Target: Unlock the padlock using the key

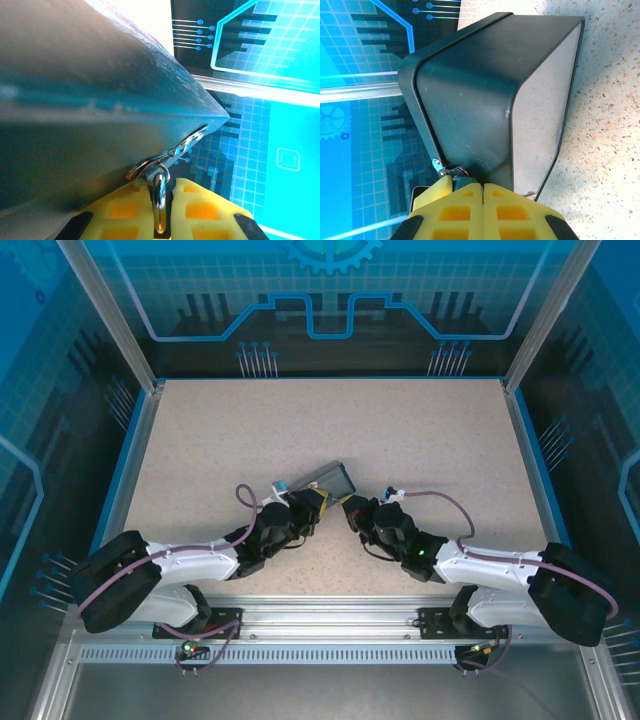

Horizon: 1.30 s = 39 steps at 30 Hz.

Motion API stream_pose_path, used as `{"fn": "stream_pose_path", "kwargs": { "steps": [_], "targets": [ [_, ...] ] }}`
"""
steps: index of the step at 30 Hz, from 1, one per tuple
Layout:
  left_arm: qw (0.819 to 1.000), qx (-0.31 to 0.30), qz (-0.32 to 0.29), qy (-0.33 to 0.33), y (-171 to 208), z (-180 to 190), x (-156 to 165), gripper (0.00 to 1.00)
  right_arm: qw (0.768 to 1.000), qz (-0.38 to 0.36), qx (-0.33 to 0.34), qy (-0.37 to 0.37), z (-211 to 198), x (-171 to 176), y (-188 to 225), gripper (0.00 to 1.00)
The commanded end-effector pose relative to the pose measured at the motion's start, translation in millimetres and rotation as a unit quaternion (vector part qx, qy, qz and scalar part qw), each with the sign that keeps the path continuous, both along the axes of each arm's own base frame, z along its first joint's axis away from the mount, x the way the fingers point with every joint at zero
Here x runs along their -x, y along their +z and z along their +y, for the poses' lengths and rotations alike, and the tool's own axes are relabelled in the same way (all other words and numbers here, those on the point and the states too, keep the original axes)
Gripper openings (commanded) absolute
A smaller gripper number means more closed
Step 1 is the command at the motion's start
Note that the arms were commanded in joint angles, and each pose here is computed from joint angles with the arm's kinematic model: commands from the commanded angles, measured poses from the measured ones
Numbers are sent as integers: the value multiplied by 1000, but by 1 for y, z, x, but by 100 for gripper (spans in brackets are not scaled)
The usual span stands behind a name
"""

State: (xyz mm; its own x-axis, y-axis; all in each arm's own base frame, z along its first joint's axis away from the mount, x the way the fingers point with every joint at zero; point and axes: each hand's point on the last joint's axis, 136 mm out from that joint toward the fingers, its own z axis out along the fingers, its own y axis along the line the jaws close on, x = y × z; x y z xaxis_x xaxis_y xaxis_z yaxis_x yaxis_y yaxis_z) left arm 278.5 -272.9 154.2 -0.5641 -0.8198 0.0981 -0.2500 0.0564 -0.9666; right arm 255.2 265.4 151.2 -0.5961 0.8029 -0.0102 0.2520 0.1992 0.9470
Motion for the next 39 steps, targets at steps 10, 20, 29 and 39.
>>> {"fn": "stream_pose_path", "kwargs": {
  "steps": [10,20,29,39],
  "targets": [
    [1000,19,-7,-3,4,-5,0,0,999,-22,-26,-4,5,-8,22,0],
    [1000,12,-2,-4,-1,-5,2,0,999,-25,-24,-8,1,-9,24,0],
    [1000,7,-1,-4,-2,-4,3,0,999,-27,-25,-5,2,-9,27,0],
    [1000,10,-4,-11,-1,-9,3,0,999,-3,-47,-6,6,-11,22,0]
  ]
}}
